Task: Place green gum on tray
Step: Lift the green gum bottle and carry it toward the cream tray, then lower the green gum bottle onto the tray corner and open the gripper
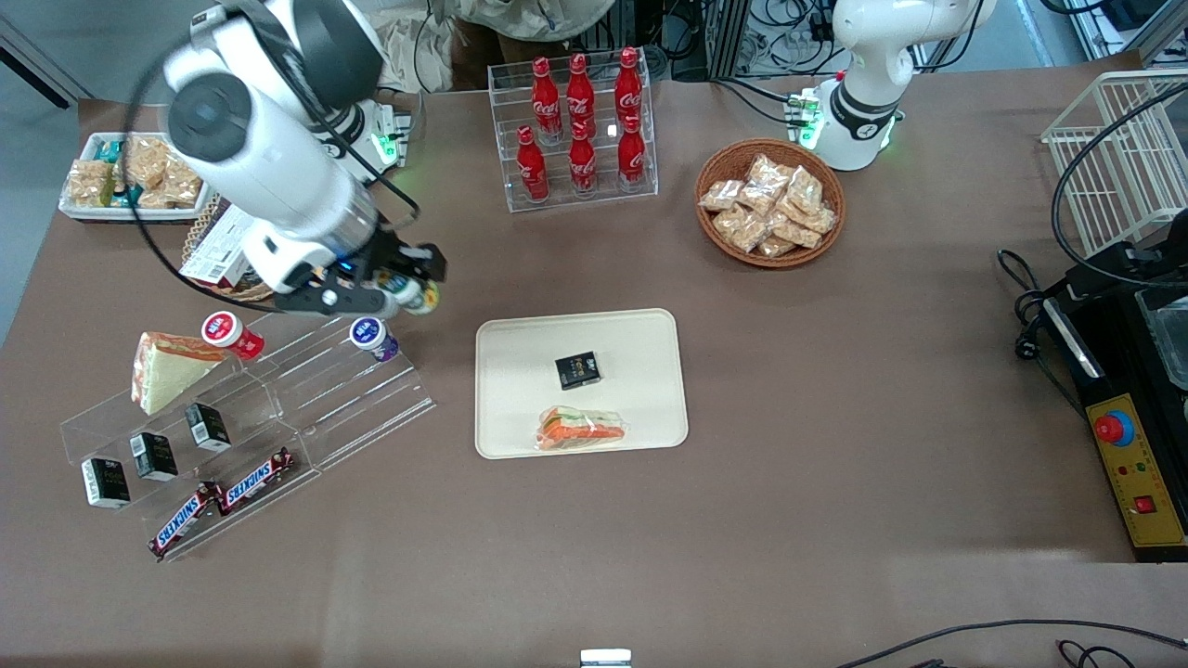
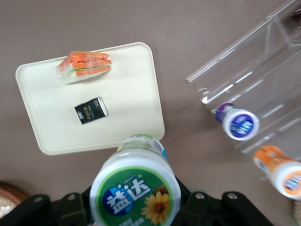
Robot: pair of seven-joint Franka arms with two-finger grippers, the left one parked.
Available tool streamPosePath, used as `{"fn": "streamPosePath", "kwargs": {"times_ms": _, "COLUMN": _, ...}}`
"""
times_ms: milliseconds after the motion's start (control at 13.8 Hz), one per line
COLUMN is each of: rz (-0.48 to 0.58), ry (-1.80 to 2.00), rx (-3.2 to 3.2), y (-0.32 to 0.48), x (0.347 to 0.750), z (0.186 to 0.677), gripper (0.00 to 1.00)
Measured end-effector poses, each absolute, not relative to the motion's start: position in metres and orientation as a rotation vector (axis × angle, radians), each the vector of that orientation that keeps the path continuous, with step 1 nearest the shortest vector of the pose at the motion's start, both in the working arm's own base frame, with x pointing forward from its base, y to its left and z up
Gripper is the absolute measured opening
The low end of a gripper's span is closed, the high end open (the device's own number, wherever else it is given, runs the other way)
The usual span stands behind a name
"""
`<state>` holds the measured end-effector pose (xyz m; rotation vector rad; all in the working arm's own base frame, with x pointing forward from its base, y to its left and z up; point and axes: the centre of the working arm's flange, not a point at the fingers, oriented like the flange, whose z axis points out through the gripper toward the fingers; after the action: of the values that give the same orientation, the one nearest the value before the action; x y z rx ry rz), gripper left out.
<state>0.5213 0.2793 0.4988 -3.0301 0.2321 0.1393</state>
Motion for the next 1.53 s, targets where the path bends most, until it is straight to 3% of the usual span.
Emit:
{"fn": "streamPosePath", "kwargs": {"times_ms": 509, "rz": 0.070, "ry": 0.418, "rx": -2.974, "y": 0.295, "x": 0.500, "z": 0.324, "gripper": 0.50}}
{"fn": "streamPosePath", "kwargs": {"times_ms": 1091, "rz": 0.071, "ry": 0.507, "rx": -2.939, "y": 0.307, "x": 0.474, "z": 0.236, "gripper": 0.50}}
{"fn": "streamPosePath", "kwargs": {"times_ms": 1236, "rz": 0.079, "ry": 0.525, "rx": -2.937, "y": 0.309, "x": 0.473, "z": 0.230, "gripper": 0.61}}
{"fn": "streamPosePath", "kwargs": {"times_ms": 1527, "rz": 0.077, "ry": 0.549, "rx": -2.931, "y": 0.309, "x": 0.473, "z": 0.231, "gripper": 1.00}}
